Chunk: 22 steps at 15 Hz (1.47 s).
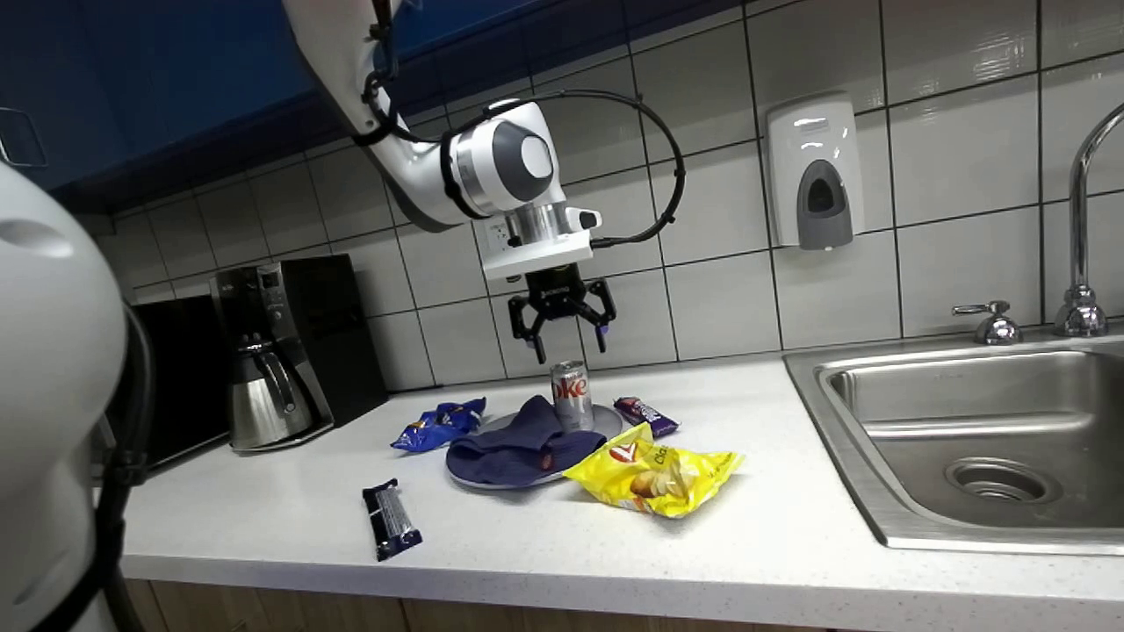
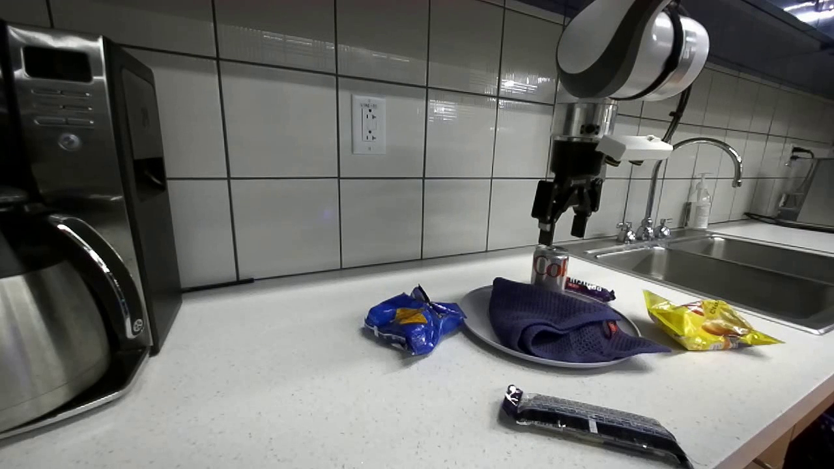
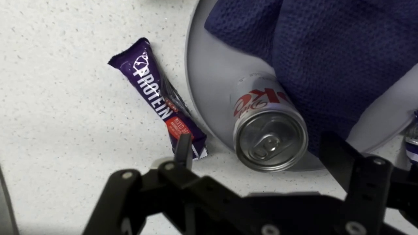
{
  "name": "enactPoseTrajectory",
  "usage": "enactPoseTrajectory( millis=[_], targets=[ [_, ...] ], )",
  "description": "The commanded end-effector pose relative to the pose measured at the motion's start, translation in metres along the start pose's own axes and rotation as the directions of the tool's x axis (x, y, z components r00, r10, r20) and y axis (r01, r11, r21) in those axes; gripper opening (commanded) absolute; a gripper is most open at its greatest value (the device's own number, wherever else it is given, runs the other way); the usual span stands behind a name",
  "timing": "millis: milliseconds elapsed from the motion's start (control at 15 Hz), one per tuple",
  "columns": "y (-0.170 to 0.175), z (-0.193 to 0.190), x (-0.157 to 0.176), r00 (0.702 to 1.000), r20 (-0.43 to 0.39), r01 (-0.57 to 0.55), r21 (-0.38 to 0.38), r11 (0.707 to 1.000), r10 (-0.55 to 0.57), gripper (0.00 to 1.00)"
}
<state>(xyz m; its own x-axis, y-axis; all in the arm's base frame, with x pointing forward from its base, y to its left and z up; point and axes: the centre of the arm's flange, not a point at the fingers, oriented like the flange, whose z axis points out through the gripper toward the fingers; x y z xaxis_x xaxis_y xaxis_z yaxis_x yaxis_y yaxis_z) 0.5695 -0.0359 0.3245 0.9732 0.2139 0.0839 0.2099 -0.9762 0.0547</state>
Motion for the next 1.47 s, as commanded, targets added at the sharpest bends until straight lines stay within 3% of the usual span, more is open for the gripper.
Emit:
enactPoseTrajectory(
  millis=[0,1400],
  targets=[
    [0.007,0.008,0.020,1.000,0.006,0.014,0.015,1.000,-0.014,1.00],
    [-0.006,0.028,0.013,1.000,-0.007,-0.009,0.028,1.000,0.009,1.00]
  ],
)
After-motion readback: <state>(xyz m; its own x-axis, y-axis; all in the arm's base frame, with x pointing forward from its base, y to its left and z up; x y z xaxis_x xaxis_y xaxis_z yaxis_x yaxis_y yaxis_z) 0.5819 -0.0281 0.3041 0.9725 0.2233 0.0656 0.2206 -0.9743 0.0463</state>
